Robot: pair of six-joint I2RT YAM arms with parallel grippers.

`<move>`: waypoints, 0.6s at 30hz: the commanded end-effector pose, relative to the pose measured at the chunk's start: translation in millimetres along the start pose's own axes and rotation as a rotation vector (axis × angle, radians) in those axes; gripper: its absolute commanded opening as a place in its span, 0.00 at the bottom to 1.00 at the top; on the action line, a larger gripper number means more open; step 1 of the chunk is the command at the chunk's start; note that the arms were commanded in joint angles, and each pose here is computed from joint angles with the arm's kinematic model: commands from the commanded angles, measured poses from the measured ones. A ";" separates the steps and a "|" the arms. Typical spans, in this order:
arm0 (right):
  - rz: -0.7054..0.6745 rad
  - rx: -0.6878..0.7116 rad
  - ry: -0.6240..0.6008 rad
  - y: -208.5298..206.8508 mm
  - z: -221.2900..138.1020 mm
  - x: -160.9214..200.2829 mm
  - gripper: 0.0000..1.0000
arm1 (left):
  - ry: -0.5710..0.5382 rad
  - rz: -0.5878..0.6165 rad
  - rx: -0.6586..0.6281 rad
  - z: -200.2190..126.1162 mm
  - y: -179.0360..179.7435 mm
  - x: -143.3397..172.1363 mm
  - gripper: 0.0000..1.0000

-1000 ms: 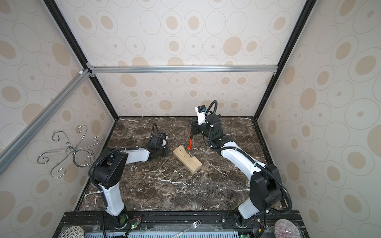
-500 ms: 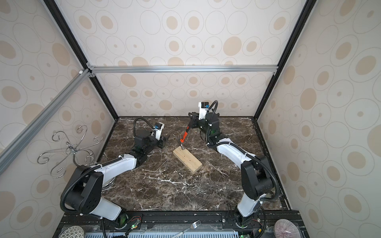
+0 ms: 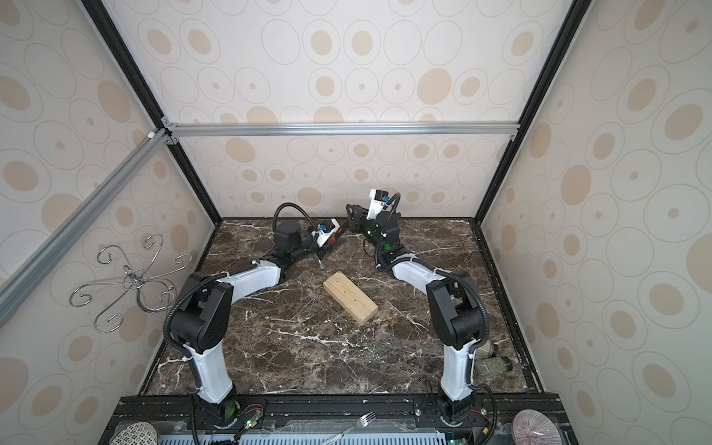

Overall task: Use a claw hammer to pull out a nail
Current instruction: Place the hammer at the center of the board.

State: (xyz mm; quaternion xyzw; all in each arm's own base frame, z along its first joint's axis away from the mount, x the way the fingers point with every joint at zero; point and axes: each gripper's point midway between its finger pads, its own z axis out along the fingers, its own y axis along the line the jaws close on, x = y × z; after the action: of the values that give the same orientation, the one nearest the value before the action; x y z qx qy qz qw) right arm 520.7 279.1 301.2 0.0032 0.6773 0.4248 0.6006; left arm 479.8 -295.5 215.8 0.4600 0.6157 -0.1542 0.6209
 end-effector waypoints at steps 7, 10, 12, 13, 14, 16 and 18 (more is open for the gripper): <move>0.092 -0.224 -0.074 54.2 14.4 -36.0 0.00 | 0.061 0.048 -0.004 5.2 5.3 5.6 0.49; 0.110 -0.257 -0.032 56.4 23.6 -25.8 0.00 | 0.069 0.032 -0.029 -2.4 5.5 7.6 0.49; 0.122 -0.294 -0.002 61.3 29.3 -19.1 0.00 | 0.087 0.025 -0.068 -10.7 8.7 10.5 0.50; 0.124 -0.307 0.009 62.9 31.6 -16.7 0.00 | 0.094 0.018 -0.077 -14.0 9.5 12.6 0.51; 0.126 -0.320 0.023 64.0 34.0 -13.2 0.00 | 0.100 0.009 -0.080 -18.1 9.8 14.0 0.52; 0.115 -0.351 0.047 68.9 37.3 -6.4 0.00 | 0.105 -0.017 -0.077 -26.8 9.7 16.7 0.52; 0.105 -0.375 0.062 73.1 39.2 -0.6 0.00 | 0.115 -0.045 -0.078 -35.7 10.1 22.3 0.50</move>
State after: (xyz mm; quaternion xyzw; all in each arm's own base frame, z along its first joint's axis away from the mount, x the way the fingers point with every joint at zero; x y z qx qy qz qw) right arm 533.6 335.9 287.4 -0.0527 0.6703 0.5213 0.5255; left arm 478.8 -260.3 190.4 0.4368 0.6691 -0.1035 0.5922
